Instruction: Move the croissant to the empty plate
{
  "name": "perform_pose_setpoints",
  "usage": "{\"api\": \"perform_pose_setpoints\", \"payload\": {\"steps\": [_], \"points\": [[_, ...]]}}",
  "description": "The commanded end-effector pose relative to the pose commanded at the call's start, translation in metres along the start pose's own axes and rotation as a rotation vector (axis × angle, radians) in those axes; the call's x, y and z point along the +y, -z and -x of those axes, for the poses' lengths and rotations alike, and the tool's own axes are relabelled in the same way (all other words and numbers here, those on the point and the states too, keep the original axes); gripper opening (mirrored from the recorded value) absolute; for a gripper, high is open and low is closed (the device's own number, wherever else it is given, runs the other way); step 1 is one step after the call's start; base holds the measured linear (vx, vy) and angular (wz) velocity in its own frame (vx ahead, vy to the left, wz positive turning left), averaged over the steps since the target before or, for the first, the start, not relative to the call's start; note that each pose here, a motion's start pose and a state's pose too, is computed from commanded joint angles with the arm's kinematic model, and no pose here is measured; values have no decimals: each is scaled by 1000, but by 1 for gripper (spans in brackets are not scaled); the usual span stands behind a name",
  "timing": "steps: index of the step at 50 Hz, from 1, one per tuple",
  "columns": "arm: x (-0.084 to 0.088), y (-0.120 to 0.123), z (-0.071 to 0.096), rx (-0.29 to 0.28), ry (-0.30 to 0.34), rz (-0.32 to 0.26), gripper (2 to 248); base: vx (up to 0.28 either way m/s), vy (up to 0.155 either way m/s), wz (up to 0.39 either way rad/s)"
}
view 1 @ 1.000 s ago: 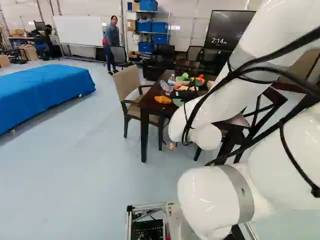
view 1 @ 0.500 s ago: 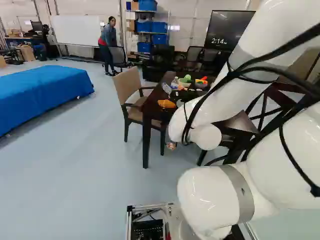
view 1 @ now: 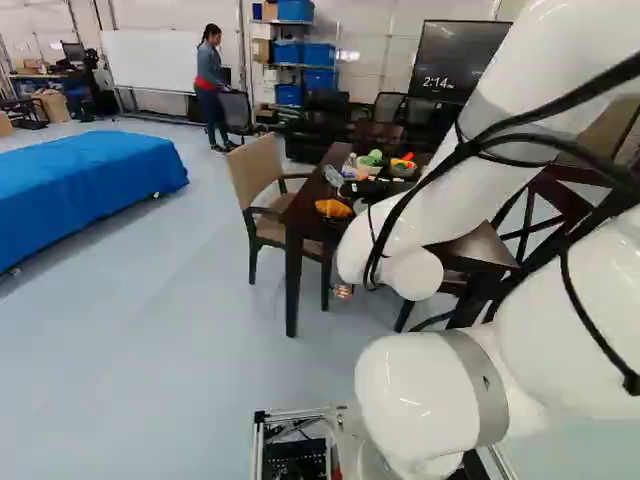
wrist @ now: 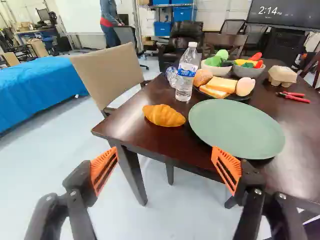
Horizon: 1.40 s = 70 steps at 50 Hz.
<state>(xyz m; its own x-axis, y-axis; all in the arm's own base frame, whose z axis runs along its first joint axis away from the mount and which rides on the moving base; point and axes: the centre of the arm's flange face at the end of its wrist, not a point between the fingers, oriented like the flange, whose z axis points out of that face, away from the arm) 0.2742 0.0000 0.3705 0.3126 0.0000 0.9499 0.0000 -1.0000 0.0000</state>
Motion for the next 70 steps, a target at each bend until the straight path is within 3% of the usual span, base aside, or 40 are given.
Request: {"api": "perform_pose_setpoints", "payload": {"steps": [30,70], "points": [[2,-41,-48,58,-2,6,247,0,0,0],[2,-101,-98,-33,-2,5,247,0,0,0]]}}
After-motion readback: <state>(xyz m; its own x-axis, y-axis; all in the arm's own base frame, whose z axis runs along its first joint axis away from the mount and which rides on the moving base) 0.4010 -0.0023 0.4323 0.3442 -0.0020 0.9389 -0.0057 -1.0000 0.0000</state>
